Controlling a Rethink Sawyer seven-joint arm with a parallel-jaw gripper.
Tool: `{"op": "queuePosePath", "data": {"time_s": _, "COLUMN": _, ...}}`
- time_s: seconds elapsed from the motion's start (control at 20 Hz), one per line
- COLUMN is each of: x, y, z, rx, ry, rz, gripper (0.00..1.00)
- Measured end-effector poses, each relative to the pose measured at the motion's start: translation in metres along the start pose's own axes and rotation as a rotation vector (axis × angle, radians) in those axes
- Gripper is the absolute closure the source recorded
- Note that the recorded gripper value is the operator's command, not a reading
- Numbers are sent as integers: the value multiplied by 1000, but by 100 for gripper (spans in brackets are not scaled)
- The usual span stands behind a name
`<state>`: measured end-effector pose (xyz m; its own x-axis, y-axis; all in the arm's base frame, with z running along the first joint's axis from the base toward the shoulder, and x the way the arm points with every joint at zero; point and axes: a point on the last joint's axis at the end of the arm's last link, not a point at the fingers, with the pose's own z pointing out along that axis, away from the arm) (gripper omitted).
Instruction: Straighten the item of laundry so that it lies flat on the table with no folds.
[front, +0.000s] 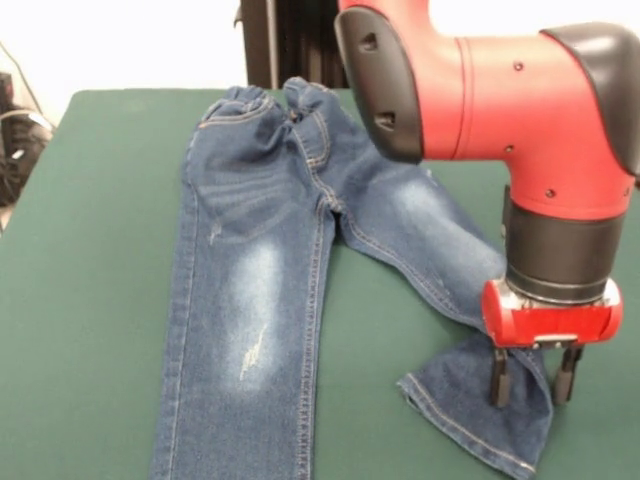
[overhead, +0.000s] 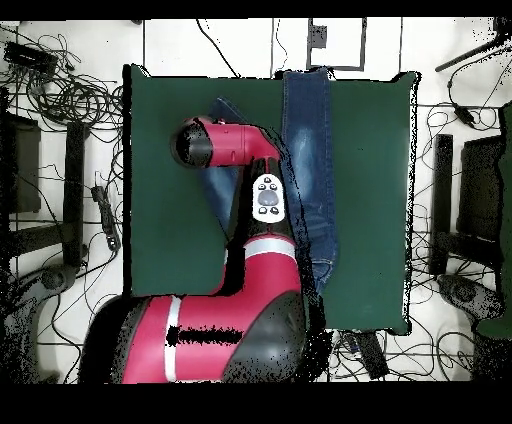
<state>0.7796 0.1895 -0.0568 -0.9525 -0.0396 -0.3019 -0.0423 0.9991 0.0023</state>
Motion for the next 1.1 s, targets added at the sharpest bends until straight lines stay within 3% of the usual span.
{"op": "queuePosePath", "data": {"time_s": 0.35, "x": 1, "y": 6, "z": 1, "rx": 34, "ry": -14, "rz": -7, "gripper": 0}}
{"op": "queuePosePath", "data": {"time_s": 0.4, "x": 1, "y": 7, "z": 1, "rx": 40, "ry": -17, "rz": -10, "gripper": 100}}
{"op": "queuePosePath", "data": {"time_s": 0.85, "x": 0, "y": 14, "z": 1, "rx": 24, "ry": -11, "rz": 40, "gripper": 100}}
{"op": "queuePosePath", "data": {"time_s": 0.95, "x": -2, "y": 9, "z": 1, "rx": -11, "ry": -7, "rz": 99, "gripper": 100}}
{"op": "queuePosePath", "data": {"time_s": 1.05, "x": -6, "y": -3, "z": 2, "rx": -85, "ry": 4, "rz": 212, "gripper": 100}}
{"op": "queuePosePath", "data": {"time_s": 1.1, "x": -10, "y": -22, "z": 4, "rx": -193, "ry": 36, "rz": 365, "gripper": 100}}
